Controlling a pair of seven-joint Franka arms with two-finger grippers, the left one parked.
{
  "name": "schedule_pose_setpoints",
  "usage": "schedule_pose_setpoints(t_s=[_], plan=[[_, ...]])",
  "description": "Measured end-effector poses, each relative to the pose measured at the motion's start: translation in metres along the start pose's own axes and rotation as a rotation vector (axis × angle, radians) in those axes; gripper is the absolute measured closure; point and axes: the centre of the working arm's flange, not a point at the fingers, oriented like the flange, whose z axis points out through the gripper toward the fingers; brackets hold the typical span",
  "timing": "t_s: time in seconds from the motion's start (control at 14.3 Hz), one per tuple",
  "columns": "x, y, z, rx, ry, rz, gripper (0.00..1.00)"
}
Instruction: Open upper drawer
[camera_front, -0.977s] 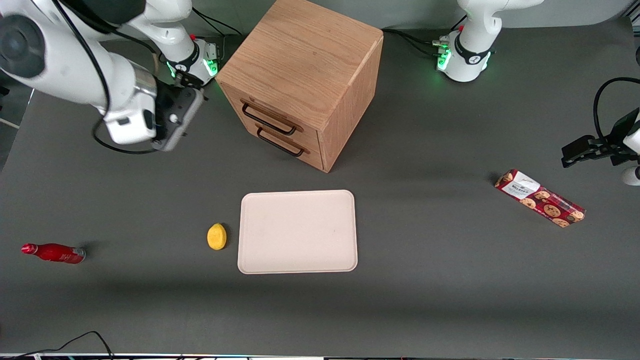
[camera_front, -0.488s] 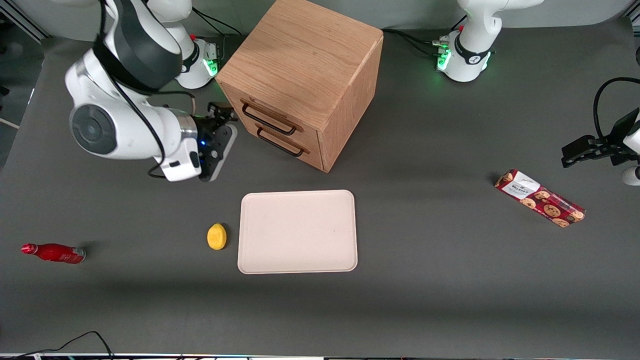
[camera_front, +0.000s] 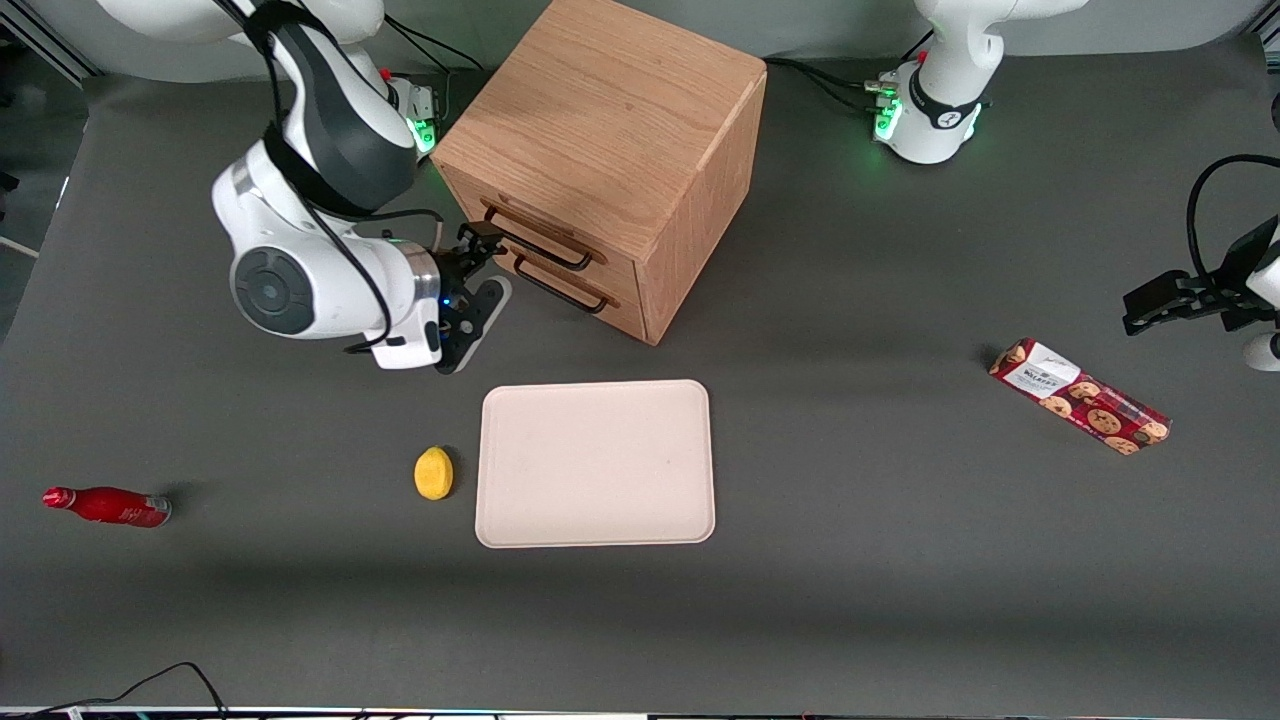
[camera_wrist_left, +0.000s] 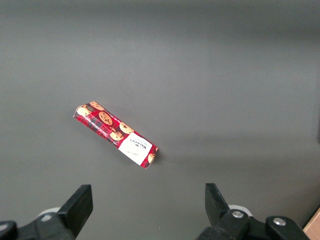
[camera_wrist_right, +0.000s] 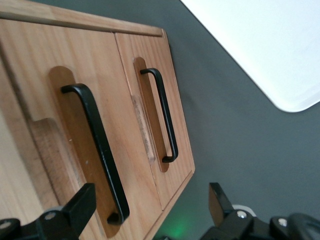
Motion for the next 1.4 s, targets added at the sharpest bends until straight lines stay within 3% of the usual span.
schedule_pose_setpoints(t_s=[0.28, 0.91, 1.4], plan=[[0.006, -0.006, 0.023, 0.020, 0.000, 0.077, 0.00], [0.000, -0.020, 0.041, 0.048, -0.025, 0.094, 0.00], [0.000, -0.031, 0.056, 0.028, -0.006, 0.086, 0.00]])
